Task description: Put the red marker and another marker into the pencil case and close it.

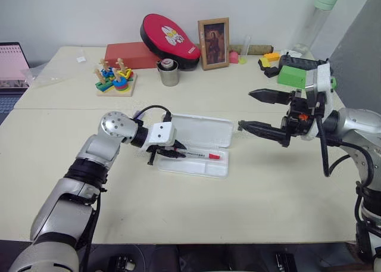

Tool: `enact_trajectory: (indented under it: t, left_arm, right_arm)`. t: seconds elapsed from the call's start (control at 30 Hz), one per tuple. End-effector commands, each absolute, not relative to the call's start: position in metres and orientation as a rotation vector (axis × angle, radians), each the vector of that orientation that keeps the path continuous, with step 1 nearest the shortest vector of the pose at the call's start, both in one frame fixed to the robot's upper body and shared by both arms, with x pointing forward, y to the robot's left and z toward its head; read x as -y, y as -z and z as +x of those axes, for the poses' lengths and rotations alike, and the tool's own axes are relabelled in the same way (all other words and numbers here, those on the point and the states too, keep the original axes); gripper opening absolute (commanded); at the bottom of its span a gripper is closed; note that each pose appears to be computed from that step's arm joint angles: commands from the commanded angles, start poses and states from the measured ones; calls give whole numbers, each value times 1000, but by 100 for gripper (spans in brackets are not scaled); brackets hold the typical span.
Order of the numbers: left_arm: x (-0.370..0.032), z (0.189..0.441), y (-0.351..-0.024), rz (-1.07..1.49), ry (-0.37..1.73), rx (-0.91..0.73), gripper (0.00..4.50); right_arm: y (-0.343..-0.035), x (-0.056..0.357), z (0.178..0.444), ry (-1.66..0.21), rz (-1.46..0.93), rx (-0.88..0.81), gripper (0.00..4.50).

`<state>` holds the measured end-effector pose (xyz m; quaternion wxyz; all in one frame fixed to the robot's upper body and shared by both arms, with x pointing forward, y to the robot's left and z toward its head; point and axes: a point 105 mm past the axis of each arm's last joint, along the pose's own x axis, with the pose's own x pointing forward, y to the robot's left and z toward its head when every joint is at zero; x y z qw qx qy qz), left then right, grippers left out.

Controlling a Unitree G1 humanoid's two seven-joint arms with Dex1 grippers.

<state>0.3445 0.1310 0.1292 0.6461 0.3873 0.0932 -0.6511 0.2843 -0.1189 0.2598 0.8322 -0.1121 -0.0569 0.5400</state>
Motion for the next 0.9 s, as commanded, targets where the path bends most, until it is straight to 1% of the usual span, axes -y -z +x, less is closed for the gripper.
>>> enact_trajectory:
  t: [0.03,0.17,0.2,0.3,0.33,0.37,0.47,0.57,0.63,0.73,0.8,0.9]
  left_arm:
    - [-126,348,-138,887,1482,-167,198]
    - [-126,349,-141,871,1461,-149,275]
    - [-124,349,-150,825,1443,-112,294]
    - [-114,347,-197,555,1368,45,338]
    - [-115,347,-215,465,1321,95,360]
    - [-119,346,-229,391,1268,137,375]
    - [-140,346,-271,203,1046,260,444]
    - [-168,346,-288,114,826,299,448]
    - [-203,353,-285,103,604,281,448]
    - [-263,362,-263,112,258,194,448]
    - [-280,361,-243,146,172,126,448]
    - [-289,363,-207,163,137,30,448]
  right_arm:
    - [-272,120,275,-1139,-262,173,450]
    - [-273,119,275,-1142,-258,176,450]
    - [-273,118,275,-1147,-256,180,450]
    - [-276,114,275,-1167,-245,196,450]
    - [-277,113,275,-1174,-238,203,450]
    - [-278,111,274,-1182,-230,209,450]
    - [-281,104,274,-1210,-212,228,450]
    - [-286,97,277,-1223,-193,257,450]
    - [-292,90,281,-1230,-172,294,450]
    - [-298,78,288,-1234,-156,327,450]
    - [-301,71,290,-1249,-145,342,450]
    - [-302,59,290,-1278,-140,359,450]
